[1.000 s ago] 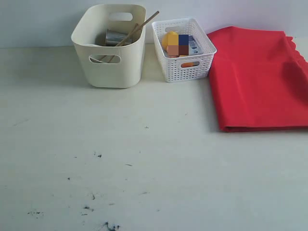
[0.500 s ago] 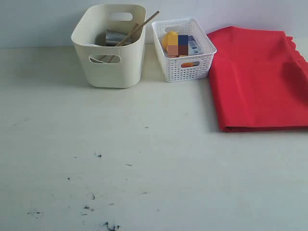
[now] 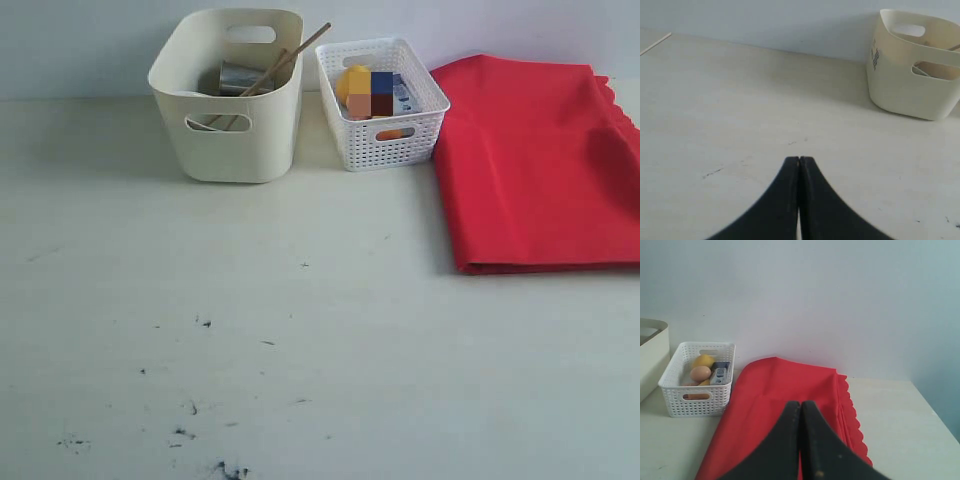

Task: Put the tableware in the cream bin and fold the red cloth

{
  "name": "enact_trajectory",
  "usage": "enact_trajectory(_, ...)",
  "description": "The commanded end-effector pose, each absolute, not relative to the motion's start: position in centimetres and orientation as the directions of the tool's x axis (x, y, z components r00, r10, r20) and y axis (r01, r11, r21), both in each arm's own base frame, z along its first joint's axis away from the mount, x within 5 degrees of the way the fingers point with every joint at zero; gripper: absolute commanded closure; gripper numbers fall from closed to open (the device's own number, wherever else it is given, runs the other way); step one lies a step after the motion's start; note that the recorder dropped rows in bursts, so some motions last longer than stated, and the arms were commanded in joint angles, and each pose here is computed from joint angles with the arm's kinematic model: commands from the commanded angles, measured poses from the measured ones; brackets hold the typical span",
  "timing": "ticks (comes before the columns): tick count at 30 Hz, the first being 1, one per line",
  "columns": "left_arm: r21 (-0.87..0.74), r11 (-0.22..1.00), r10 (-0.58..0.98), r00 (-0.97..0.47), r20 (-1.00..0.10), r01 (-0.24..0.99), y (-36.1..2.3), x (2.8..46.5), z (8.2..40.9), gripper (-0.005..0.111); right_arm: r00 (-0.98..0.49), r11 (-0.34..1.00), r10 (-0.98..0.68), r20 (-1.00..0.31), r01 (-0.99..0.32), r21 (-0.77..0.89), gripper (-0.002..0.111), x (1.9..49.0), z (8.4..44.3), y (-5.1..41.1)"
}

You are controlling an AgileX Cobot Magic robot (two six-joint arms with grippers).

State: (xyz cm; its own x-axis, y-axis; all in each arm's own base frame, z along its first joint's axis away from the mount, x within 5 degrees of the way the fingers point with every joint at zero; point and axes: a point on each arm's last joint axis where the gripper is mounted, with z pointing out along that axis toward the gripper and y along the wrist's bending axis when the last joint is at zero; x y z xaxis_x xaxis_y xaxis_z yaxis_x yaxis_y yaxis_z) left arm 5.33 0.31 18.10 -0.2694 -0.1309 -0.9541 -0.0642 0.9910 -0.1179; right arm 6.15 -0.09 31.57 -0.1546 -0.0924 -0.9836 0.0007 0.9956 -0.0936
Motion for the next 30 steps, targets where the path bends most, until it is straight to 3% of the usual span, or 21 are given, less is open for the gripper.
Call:
enact_trajectory(1, -0.111, 0.992, -0.124, -0.259, -0.958, -0.065, 0.3, 5.3, 18.1, 0.107, -0.152, 0.996, -0.091, -0.984, -0.002, -0.092, 0.108, 6.1, 31.5, -0.1)
enact_trajectory(11, -0.111, 0.992, -0.124, -0.259, -0.958, -0.065, 0.3, 5.3, 18.1, 0.107, -0.133, 0.998, -0.067, -0.989, 0.003, -0.068, 0.108, 6.5, 30.0, -0.1)
enact_trajectory(25, -0.111, 0.992, -0.124, -0.259, -0.958, -0.065, 0.3, 5.3, 18.1, 0.107, -0.104, 0.999, 0.03, -0.994, 0.015, 0.029, 0.108, 4.9, 23.0, -0.1)
enact_trajectory(30, -0.111, 0.992, -0.124, -0.259, -0.958, -0.065, 0.3, 5.3, 18.1, 0.107, -0.163, 0.998, 0.058, -0.985, 0.021, 0.055, 0.108, 5.2, 20.6, -0.1)
